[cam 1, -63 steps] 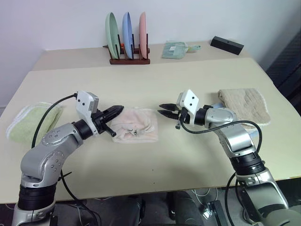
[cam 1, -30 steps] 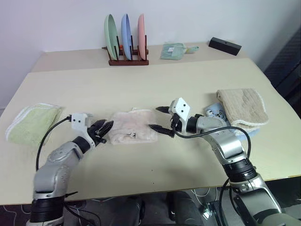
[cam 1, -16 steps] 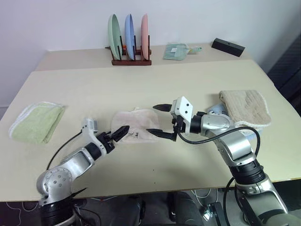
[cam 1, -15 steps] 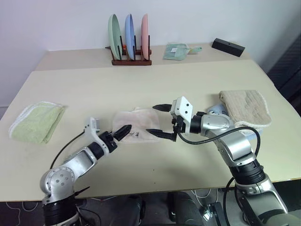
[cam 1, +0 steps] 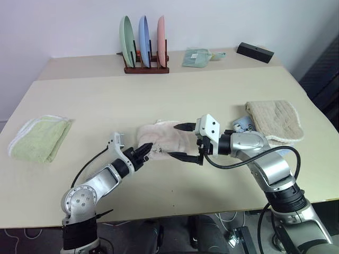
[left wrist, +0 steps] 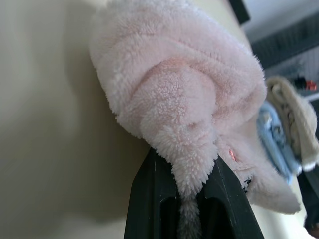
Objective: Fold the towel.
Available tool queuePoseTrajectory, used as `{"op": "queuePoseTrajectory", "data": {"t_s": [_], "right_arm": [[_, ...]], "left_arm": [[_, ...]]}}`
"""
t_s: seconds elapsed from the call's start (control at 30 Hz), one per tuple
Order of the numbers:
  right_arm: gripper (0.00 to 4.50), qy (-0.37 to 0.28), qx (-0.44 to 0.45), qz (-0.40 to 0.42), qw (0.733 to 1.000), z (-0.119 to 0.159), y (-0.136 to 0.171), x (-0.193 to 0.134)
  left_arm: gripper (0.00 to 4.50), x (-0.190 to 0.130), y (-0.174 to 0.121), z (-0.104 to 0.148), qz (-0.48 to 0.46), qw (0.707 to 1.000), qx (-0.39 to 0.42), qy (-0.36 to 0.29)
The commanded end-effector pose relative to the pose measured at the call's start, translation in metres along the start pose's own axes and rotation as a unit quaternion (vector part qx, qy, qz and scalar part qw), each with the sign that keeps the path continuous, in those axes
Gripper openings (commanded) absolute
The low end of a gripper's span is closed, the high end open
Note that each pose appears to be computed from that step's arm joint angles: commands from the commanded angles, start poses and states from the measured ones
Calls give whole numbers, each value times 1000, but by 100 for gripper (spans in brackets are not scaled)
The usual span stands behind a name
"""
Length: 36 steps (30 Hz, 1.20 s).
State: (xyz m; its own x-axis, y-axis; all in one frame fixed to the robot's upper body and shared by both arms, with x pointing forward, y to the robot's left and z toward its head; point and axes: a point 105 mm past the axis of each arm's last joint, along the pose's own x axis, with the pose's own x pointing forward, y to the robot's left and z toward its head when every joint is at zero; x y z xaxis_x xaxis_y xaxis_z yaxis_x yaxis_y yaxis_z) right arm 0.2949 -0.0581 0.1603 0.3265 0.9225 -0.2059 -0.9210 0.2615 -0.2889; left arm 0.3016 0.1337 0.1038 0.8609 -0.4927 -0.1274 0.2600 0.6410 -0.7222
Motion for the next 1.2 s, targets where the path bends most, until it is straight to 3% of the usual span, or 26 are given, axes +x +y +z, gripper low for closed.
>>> {"op": "queuePoseTrajectory", "data": {"t_s": [0.03, 0.13, 0.2, 0.33, 0.43, 0.6, 0.7, 0.8, 0.97, 1.07, 1.2], "right_arm": [[450, -9, -21, -9, 1000, 8, -4, -4], [450, -11, -21, -8, 1000, 9, -4, -4], [450, -12, -22, -2, 1000, 9, -3, -3], [450, -16, -22, 7, 1000, 9, 0, 1], [450, -19, -23, 12, 999, 9, 2, 3], [450, -18, -26, 11, 999, 8, 1, 4], [450, -15, -28, 9, 999, 6, 1, 3], [450, -14, -29, 9, 999, 5, 2, 2], [450, -7, -32, 8, 999, 2, -1, -1], [450, -4, -33, 6, 999, 2, -4, -2], [450, 3, -34, 2, 999, -1, -12, -6]], "left_arm": [[5, -20, 10, 76, 49, 985, 41, -158], [5, -44, 18, 136, 86, 957, 51, -272], [5, -74, 24, 185, 143, 913, 66, -376], [5, -128, 52, 221, 230, 839, 11, -494], [5, -150, 82, 213, 288, 809, -30, -512], [5, -158, 114, 170, 353, 805, -56, -474], [5, -159, 128, 141, 361, 800, -116, -464], [111, -159, 121, 136, 350, 813, -91, -456], [362, -173, 120, 133, 346, 822, -85, -444], [362, -191, 116, 129, 361, 823, -52, -436], [362, -220, 100, 148, 387, 801, 43, -455]]}}
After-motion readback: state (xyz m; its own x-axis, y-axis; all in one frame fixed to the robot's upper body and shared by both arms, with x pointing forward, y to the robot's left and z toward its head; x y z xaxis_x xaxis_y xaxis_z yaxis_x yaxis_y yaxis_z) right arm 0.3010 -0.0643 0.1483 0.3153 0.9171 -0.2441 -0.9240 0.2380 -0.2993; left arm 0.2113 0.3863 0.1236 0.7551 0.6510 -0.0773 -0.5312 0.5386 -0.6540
